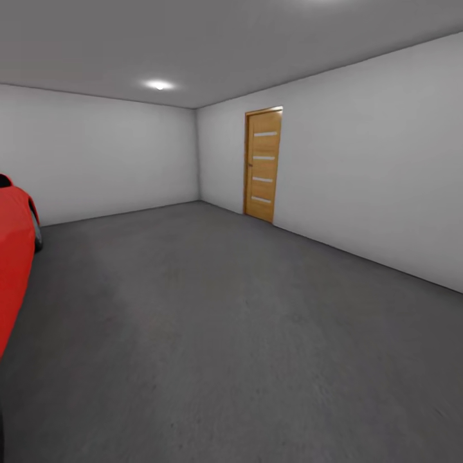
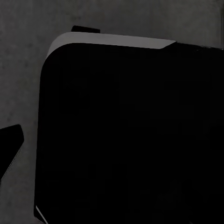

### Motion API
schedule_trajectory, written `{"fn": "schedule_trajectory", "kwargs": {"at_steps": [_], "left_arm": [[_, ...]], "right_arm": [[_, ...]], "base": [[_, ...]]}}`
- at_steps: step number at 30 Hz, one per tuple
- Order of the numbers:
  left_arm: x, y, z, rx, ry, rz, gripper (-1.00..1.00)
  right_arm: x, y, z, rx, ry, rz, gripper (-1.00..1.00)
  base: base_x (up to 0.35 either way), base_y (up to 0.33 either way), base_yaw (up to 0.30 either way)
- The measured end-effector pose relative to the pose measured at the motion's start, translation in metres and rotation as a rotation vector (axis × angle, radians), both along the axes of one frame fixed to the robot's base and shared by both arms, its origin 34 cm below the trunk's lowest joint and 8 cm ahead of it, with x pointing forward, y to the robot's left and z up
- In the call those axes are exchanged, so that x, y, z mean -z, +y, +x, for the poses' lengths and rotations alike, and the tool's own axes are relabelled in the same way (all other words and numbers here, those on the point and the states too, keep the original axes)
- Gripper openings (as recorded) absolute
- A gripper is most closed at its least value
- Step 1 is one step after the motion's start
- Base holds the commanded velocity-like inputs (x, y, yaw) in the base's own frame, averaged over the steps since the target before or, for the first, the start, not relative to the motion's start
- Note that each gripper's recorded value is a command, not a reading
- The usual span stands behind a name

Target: Move the two storage containers from the living room to the garage. In the garage, place one container on the floor and stack the other container on top of it (either order is fine).

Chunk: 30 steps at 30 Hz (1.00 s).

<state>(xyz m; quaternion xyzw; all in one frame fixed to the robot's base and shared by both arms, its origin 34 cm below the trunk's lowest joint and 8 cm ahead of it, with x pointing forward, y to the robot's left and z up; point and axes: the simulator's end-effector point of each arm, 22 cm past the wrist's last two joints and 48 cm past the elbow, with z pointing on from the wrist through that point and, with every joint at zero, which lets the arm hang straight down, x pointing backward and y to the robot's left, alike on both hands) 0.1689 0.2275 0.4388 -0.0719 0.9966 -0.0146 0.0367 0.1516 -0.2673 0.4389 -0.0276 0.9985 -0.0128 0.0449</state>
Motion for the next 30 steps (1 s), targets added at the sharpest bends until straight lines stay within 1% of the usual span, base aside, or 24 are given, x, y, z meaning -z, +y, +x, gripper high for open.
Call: {"fn": "schedule_trajectory", "kwargs": {"at_steps": [18,30], "left_arm": [[0.0000,-0.0014,0.0000,0.001,0.000,-0.002,1.00],[-0.0001,-0.0009,0.0009,-0.001,-0.003,-0.001,1.00]], "right_arm": [[0.0001,0.0067,0.0002,0.005,-0.001,0.009,1.00],[0.0001,0.0045,0.0002,0.006,-0.001,0.006,1.00]], "base": [[0.322,0.000,0.000],[0.322,0.000,0.000]]}}
